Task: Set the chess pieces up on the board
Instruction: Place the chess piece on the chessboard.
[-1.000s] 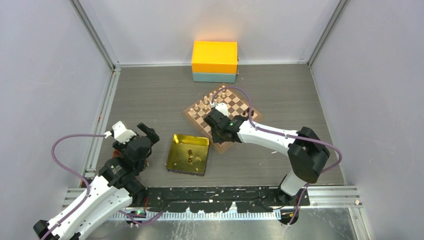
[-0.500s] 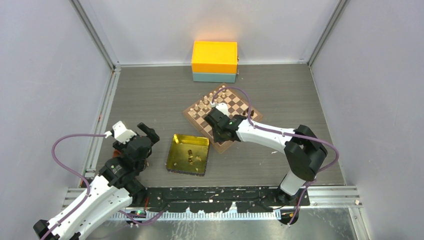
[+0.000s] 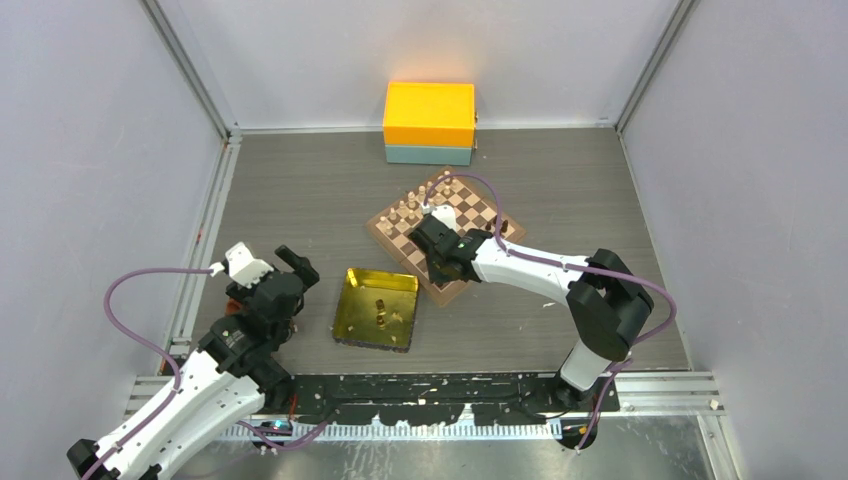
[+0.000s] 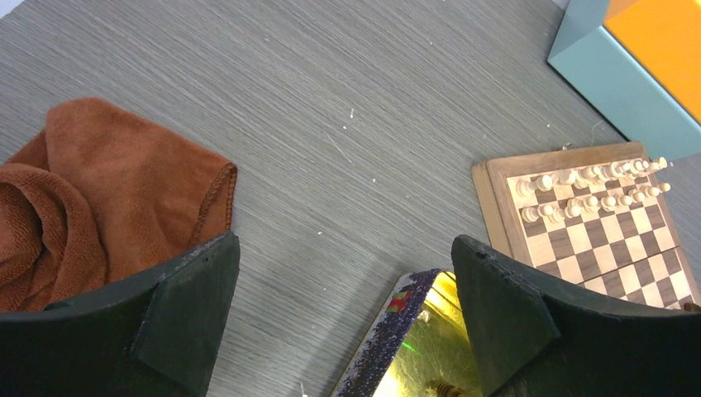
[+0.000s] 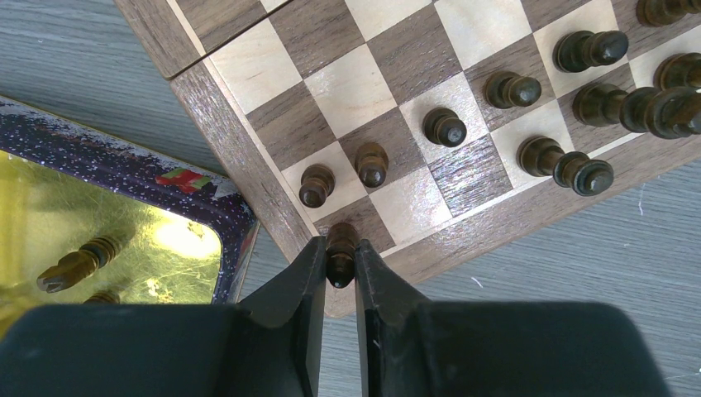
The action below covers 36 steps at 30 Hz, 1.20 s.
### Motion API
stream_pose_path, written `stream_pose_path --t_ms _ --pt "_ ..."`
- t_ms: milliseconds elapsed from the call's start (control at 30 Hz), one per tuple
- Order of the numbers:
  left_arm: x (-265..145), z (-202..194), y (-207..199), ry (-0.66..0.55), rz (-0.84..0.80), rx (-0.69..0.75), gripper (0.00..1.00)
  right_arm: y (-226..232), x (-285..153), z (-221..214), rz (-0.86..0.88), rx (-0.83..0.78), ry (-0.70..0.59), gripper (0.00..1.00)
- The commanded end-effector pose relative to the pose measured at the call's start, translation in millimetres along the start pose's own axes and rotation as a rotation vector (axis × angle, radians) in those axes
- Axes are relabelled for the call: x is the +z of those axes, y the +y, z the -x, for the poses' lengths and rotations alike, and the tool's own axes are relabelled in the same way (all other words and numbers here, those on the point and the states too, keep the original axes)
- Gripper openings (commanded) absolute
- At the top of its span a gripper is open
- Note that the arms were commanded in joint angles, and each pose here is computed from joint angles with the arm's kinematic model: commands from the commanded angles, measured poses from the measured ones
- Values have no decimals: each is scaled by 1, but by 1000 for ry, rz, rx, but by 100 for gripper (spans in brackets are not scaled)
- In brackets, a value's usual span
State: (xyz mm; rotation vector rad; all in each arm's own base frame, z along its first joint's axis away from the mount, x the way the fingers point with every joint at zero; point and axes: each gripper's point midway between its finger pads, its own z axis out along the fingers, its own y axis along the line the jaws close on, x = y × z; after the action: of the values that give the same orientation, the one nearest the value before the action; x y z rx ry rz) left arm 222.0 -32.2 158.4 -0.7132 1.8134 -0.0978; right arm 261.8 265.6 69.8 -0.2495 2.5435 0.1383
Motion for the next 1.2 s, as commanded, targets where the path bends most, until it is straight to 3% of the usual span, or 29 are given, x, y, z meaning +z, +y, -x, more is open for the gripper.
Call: stream_pose_path --t_ms 0,1167 --pt "1 9 -4 -41 -7 -38 100 1 0 4 7 12 -17 1" --pt "1 5 -3 -31 -6 -40 100 -27 -10 22 -56 56 -91 1"
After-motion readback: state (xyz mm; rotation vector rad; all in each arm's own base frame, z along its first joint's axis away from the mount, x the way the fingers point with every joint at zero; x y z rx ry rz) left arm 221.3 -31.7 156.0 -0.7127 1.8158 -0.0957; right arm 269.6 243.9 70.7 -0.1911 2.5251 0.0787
